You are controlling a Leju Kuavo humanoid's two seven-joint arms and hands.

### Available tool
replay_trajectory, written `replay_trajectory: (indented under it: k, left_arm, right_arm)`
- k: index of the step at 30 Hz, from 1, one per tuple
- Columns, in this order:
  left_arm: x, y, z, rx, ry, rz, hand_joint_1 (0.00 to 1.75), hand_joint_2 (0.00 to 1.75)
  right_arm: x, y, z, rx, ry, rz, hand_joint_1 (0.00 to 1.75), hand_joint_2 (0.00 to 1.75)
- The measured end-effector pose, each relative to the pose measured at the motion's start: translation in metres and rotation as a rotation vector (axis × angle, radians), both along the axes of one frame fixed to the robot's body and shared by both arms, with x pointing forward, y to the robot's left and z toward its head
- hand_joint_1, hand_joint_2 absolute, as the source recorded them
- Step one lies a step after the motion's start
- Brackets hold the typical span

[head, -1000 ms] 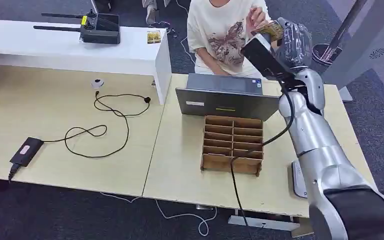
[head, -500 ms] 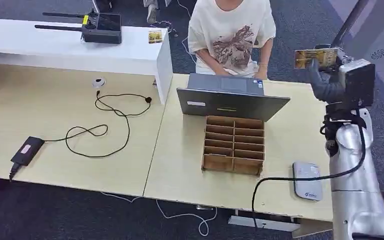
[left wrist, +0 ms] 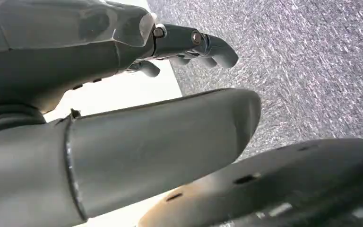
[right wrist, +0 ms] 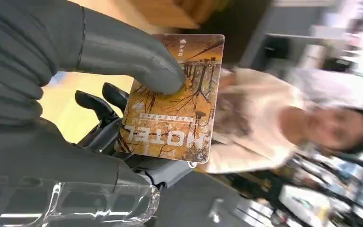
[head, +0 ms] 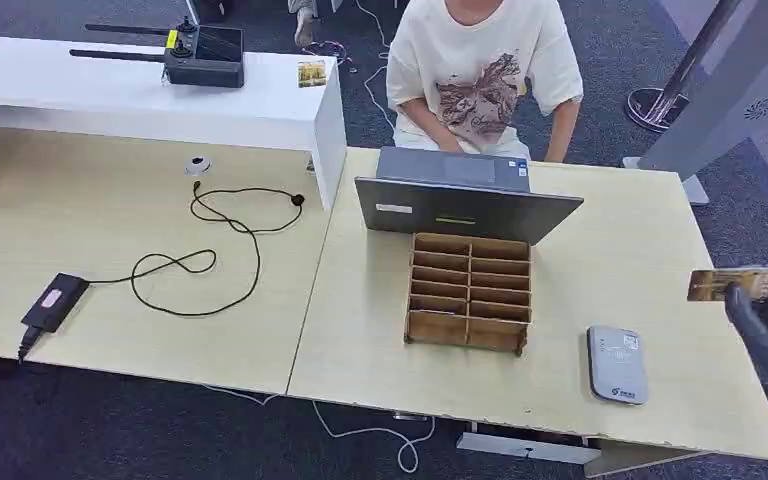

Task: Pass the card to the sensor for recognition and then transmit it.

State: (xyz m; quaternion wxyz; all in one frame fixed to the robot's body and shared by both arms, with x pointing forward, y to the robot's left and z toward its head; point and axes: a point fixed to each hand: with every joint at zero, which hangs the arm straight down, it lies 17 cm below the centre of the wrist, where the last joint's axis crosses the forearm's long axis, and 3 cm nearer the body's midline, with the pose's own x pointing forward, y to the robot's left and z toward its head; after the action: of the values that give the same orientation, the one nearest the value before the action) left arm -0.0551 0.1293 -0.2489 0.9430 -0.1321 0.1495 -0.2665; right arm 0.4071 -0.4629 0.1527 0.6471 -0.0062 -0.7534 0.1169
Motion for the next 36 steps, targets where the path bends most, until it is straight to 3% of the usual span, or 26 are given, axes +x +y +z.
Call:
replay_trajectory:
  k: [6,14,24,36]
  left_arm:
    - [-0.001,0.005,-0.001,-0.001,0.001,-0.013,0.00,0.00]
    - [0.000,0.010,-0.002,-0.013,-0.006,-0.027,0.00,0.00]
    - [0.000,0.016,-0.003,-0.024,-0.015,-0.035,0.00,0.00]
    - [-0.002,0.025,-0.004,-0.026,-0.012,-0.052,0.00,0.00]
  right_arm:
    - [-0.056,0.006,-0.045,-0.109,0.187,0.132,1.75,1.75]
    - [-0.084,0.029,-0.082,-0.250,0.347,0.287,1.75,1.75]
    - [-0.080,0.053,-0.100,-0.316,0.399,0.392,1.75,1.75]
    - [-0.055,0.035,-0.143,-0.454,0.526,0.354,1.75,1.75]
